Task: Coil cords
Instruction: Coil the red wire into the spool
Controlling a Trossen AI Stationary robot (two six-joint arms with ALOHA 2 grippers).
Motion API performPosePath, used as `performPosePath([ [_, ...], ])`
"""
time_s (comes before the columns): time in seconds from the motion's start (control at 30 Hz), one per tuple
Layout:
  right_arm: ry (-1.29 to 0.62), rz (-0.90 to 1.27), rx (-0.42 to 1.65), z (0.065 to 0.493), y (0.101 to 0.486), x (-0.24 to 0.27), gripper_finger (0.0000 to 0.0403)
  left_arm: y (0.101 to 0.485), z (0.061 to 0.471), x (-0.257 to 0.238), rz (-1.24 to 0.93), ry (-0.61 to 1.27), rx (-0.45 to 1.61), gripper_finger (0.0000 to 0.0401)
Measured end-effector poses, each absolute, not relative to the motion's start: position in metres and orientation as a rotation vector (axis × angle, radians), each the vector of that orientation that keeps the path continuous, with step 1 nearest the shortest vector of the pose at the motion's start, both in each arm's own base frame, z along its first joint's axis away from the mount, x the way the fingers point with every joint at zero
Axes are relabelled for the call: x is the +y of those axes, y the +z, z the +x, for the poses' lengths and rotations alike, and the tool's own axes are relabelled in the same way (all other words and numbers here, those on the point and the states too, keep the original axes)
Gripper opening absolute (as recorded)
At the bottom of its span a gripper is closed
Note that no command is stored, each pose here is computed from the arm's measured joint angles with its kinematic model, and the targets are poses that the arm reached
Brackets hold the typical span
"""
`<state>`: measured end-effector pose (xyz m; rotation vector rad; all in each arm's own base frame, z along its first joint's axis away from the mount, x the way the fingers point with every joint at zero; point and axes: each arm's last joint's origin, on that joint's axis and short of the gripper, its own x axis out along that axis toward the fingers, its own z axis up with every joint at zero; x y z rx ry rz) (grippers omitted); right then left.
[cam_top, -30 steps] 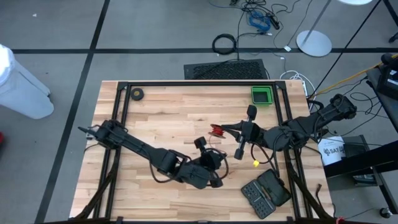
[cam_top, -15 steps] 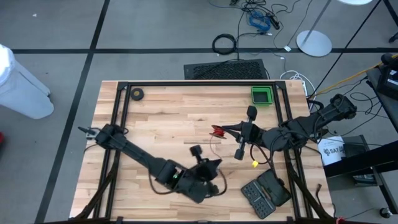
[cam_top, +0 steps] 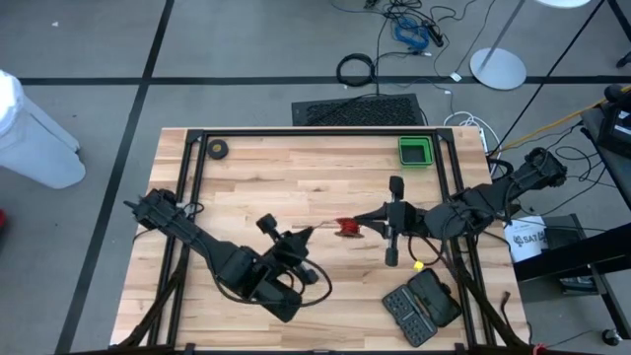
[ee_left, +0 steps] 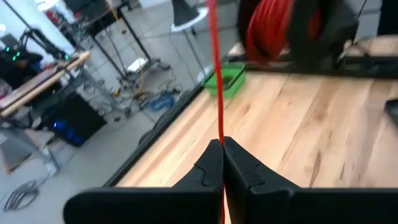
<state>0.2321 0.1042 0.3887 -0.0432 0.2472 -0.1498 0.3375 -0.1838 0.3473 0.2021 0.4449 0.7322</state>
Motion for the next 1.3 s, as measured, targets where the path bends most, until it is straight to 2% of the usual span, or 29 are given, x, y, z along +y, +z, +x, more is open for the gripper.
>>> performPosePath([
  [0.43,-0.077,-0.048,0.086,0.230,0.406,0.120,0.0000,0.307,0.345,-0.183,0.094,0.719,0.492,0.0001],
  [0.77,-0.091,-0.059,0.041,0.248,0.401,0.128,0.0000,0.299,0.373,-0.175,0.025,0.633,0.438,0.0001],
  [1.03,-0.258,-0.103,0.050,0.260,0.393,0.128,0.0000,0.297,0.385,-0.175,0.032,0.595,0.409,0.0001],
  [1.3,-0.335,-0.120,0.091,0.276,0.378,0.127,0.0000,0.305,0.391,-0.178,0.037,0.580,0.347,0.0001],
])
